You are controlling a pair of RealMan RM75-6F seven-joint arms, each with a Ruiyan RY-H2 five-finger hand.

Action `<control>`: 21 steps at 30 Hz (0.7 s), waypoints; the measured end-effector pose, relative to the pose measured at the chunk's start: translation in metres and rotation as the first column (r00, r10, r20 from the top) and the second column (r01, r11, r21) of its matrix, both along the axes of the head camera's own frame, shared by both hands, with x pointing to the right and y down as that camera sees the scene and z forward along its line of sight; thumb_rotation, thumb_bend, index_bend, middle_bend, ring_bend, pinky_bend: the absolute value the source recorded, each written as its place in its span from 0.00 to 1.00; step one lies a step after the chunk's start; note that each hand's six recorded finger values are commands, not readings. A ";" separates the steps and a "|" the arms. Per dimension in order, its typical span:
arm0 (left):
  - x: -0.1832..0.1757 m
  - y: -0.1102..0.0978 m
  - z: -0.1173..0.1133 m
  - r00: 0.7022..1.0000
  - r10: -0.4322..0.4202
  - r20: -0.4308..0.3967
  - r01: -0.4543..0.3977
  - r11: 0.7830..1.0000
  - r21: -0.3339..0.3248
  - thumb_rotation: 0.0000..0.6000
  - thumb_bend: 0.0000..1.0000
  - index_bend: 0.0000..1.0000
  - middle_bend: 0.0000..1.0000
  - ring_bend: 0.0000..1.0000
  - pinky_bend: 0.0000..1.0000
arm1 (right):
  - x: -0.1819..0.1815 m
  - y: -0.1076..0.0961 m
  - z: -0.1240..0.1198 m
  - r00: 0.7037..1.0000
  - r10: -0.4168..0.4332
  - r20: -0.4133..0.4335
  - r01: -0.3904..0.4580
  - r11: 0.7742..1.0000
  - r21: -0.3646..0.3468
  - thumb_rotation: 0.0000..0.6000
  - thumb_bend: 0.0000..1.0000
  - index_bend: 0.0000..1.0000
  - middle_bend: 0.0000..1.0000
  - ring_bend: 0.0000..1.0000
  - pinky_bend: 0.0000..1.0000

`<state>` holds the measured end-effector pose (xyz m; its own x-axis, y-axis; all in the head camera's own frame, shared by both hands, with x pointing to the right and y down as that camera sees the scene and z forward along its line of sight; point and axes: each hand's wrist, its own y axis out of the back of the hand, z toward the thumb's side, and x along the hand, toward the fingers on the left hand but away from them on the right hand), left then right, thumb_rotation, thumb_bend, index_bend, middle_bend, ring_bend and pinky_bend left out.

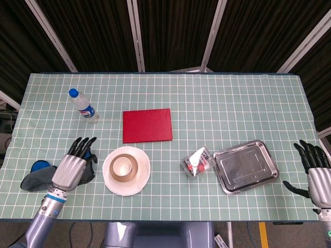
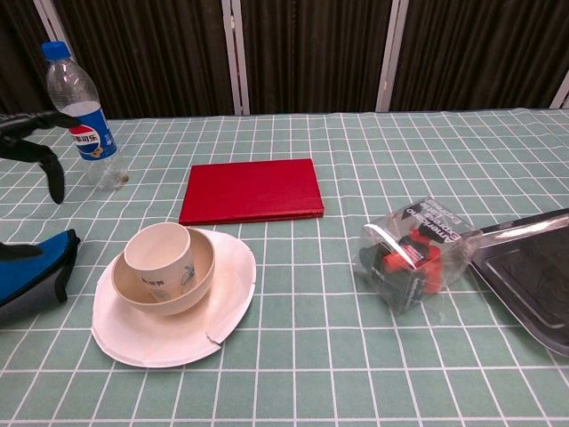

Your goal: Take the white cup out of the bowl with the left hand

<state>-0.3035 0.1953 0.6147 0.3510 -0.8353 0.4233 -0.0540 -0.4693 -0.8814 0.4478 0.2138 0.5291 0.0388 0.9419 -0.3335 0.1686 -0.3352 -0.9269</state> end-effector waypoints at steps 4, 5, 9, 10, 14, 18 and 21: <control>0.023 0.001 0.016 0.999 0.047 0.001 -0.047 0.999 -0.021 1.00 0.18 0.51 0.00 0.00 0.00 | 0.002 -0.001 -0.002 1.000 0.007 0.006 -0.007 1.000 0.004 1.00 0.04 0.03 0.00 0.00 0.00; 0.027 0.001 0.019 0.999 0.054 0.002 -0.054 0.998 -0.025 1.00 0.18 0.52 0.00 0.00 0.00 | 0.002 -0.001 -0.002 1.000 0.008 0.008 -0.008 1.000 0.004 1.00 0.04 0.03 0.00 0.00 0.00; 0.039 -0.001 0.031 0.998 0.069 0.009 -0.069 0.997 -0.042 1.00 0.22 0.53 0.00 0.00 0.00 | 0.004 -0.002 -0.003 1.000 0.012 0.014 -0.012 1.000 0.006 1.00 0.04 0.03 0.00 0.00 0.00; 0.041 -0.001 0.033 0.997 0.072 0.010 -0.071 0.996 -0.045 1.00 0.22 0.53 0.00 0.00 0.00 | 0.004 -0.002 -0.003 1.000 0.012 0.015 -0.012 1.000 0.006 1.00 0.04 0.03 0.00 0.00 0.00; 0.053 -0.004 0.041 0.995 0.095 0.014 -0.094 0.994 -0.057 1.00 0.27 0.54 0.00 0.00 0.00 | 0.004 -0.003 -0.004 1.000 0.014 0.020 -0.015 1.000 0.007 1.00 0.04 0.03 0.00 0.00 0.00; 0.063 -0.006 0.046 0.994 0.108 0.018 -0.106 0.992 -0.067 1.00 0.33 0.56 0.00 0.00 0.00 | 0.005 -0.003 -0.005 1.000 0.015 0.022 -0.015 1.000 0.008 1.00 0.04 0.03 0.00 0.00 0.00; 0.069 -0.006 0.050 0.993 0.118 0.021 -0.116 0.990 -0.077 1.00 0.38 0.57 0.00 0.00 0.00 | 0.005 -0.003 -0.005 1.000 0.016 0.025 -0.016 1.000 0.009 1.00 0.04 0.03 0.00 0.00 0.00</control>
